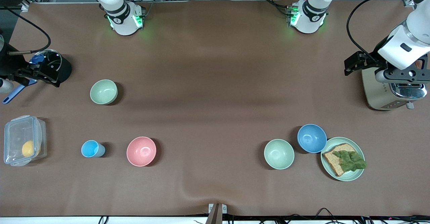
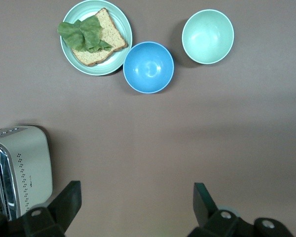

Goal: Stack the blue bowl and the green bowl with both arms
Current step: 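Reach the right gripper to the green bowl while the left reaches the blue bowl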

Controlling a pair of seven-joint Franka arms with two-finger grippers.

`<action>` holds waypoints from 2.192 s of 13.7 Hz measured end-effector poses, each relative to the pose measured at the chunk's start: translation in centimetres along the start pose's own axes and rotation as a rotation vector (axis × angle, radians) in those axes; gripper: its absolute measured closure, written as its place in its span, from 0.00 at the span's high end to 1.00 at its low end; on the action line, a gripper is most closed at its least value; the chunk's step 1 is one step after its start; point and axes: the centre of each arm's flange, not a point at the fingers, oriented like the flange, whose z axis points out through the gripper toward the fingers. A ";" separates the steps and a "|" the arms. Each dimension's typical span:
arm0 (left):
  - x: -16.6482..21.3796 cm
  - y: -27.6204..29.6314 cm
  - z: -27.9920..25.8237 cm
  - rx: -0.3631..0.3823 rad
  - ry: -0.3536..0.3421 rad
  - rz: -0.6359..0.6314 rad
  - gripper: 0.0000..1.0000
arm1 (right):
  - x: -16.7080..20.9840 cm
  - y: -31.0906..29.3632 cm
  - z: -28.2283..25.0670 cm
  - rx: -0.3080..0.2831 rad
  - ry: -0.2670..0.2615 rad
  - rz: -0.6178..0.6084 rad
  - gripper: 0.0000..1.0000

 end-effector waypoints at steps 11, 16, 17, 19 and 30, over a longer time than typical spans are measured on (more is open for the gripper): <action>0.1 -1.4 1.9 0.003 -0.077 0.044 1.00 | 1.6 -0.2 5.0 0.001 -0.088 -0.004 1.00; 4.7 -1.3 12.7 0.006 -0.221 0.043 1.00 | 3.8 0.5 13.3 0.001 -0.232 0.006 1.00; 5.3 -1.2 14.2 0.006 -0.231 0.048 1.00 | 3.8 0.7 14.1 0.001 -0.246 0.006 1.00; 6.2 -1.4 16.2 0.019 -0.239 0.075 1.00 | 3.6 1.0 15.9 0.003 -0.255 -0.005 1.00; 9.5 -1.1 27.2 0.019 -0.177 0.115 1.00 | -1.1 10.2 27.9 0.062 -0.229 -0.133 1.00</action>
